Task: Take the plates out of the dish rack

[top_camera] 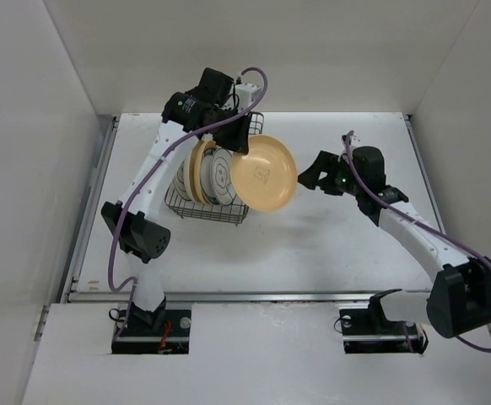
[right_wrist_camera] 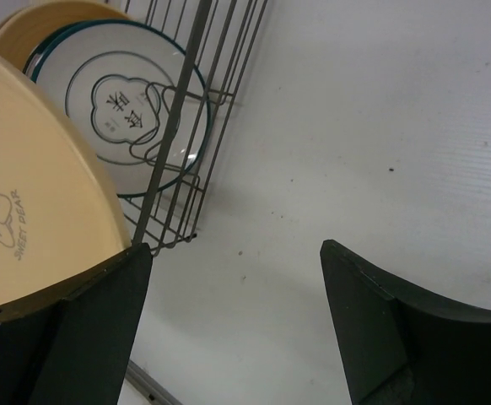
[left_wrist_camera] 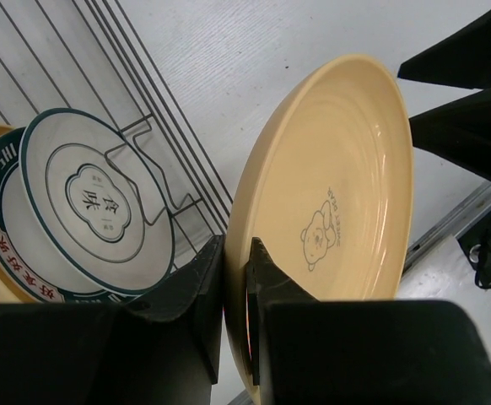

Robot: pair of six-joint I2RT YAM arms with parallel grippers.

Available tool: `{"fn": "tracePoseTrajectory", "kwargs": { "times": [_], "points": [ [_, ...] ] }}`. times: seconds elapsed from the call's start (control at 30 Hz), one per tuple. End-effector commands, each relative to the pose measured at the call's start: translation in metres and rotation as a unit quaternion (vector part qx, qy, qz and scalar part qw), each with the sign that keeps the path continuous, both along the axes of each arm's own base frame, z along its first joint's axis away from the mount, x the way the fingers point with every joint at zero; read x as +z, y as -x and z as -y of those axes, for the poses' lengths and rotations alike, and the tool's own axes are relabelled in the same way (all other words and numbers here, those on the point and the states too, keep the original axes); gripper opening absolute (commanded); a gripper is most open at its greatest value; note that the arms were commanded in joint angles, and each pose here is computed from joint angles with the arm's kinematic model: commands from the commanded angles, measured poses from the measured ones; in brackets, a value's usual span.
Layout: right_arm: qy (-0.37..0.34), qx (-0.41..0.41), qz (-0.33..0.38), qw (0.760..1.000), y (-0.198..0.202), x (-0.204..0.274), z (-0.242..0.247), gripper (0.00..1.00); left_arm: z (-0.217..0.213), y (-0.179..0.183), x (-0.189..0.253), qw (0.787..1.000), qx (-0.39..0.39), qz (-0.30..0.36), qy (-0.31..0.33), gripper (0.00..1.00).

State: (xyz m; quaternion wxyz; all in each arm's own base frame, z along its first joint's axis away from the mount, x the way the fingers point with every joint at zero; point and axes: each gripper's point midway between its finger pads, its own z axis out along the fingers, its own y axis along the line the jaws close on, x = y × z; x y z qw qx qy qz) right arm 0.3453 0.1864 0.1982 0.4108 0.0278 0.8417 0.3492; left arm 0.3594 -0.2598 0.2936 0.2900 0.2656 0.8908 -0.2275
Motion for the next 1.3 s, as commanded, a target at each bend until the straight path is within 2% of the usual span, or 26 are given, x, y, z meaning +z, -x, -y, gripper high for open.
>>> {"fn": "tracePoseTrajectory", "kwargs": {
  "times": [0.0, 0.17, 0.27, 0.33, 0.5, 0.67, 0.77, 0.83, 0.87, 0.9, 0.93, 0.97, 1.0, 1.07, 1.1, 1.13, 1.2, 1.23, 1.27],
  "points": [
    [-0.017, -0.039, 0.083, 0.996, -0.013, 0.052, 0.007, 0.87, 0.003, 0.001, 0.011, 1.000, 0.004, 0.029, -0.004, 0.00],
    [0.001, -0.071, 0.119, 0.990, -0.007, 0.079, 0.026, 0.87, -0.004, -0.005, 0.010, 0.999, 0.017, 0.041, -0.022, 0.00],
    [-0.012, -0.016, 0.140, 0.990, 0.003, 0.089, 0.011, 0.87, 0.001, -0.012, 0.012, 0.999, 0.021, 0.046, -0.015, 0.00],
    [-0.021, 0.026, 0.135, 0.990, 0.007, 0.085, -0.001, 0.87, 0.005, -0.012, 0.009, 0.999, 0.013, 0.037, -0.011, 0.00],
    [-0.018, 0.051, 0.088, 0.995, -0.004, 0.050, -0.015, 0.84, 0.015, -0.003, 0.012, 1.000, -0.009, 0.020, 0.016, 0.00],
    [-0.037, 0.090, 0.074, 0.992, -0.008, 0.038, -0.030, 0.76, 0.019, 0.010, 0.022, 0.999, -0.028, 0.015, 0.038, 0.00],
    [-0.055, 0.107, 0.077, 0.990, -0.006, 0.042, -0.037, 0.66, 0.019, 0.017, 0.022, 0.999, -0.035, 0.007, 0.042, 0.00],
    [-0.069, 0.125, 0.091, 0.986, -0.003, 0.051, -0.042, 0.46, 0.018, 0.017, 0.018, 0.999, -0.038, 0.005, 0.037, 0.00],
    [-0.073, 0.123, 0.086, 0.986, -0.003, 0.051, -0.042, 0.32, 0.018, 0.017, 0.018, 0.999, -0.038, 0.005, 0.037, 0.00],
    [-0.074, 0.124, 0.091, 0.985, -0.004, 0.053, -0.043, 0.10, 0.018, 0.017, 0.018, 0.999, -0.038, 0.005, 0.037, 0.00],
    [-0.076, 0.114, 0.087, 0.987, -0.006, 0.053, -0.042, 0.01, 0.017, 0.016, 0.018, 0.999, -0.035, 0.006, 0.034, 0.00],
    [-0.073, 0.105, 0.087, 0.988, -0.009, 0.054, -0.040, 0.00, 0.016, 0.014, 0.017, 0.999, -0.031, 0.008, 0.031, 0.01],
    [-0.076, 0.090, 0.076, 0.990, -0.011, 0.052, -0.038, 0.00, 0.013, 0.011, 0.016, 0.999, -0.023, 0.013, 0.023, 0.11],
    [-0.066, 0.051, 0.066, 0.994, -0.018, 0.051, -0.029, 0.00, 0.010, 0.009, 0.015, 1.000, -0.015, 0.017, 0.015, 0.23],
    [-0.069, 0.037, 0.064, 0.995, -0.018, 0.054, -0.026, 0.00, 0.006, 0.008, 0.019, 1.000, -0.008, 0.026, 0.011, 0.36],
    [-0.071, 0.022, 0.066, 0.995, -0.020, 0.057, -0.023, 0.00, 0.000, 0.002, 0.017, 0.999, 0.009, 0.035, -0.006, 0.61],
    [-0.074, -0.014, 0.065, 0.995, -0.022, 0.061, -0.014, 0.00, -0.008, -0.004, 0.022, 0.998, 0.028, 0.055, -0.018, 0.72],
    [-0.088, -0.040, 0.059, 0.994, -0.026, 0.065, -0.007, 0.00, -0.019, -0.008, 0.027, 0.995, 0.051, 0.072, -0.036, 0.81],
    [-0.086, -0.078, 0.052, 0.992, -0.031, 0.064, 0.003, 0.00, -0.024, -0.012, 0.026, 0.994, 0.070, 0.077, -0.045, 0.98]
  ]
}}
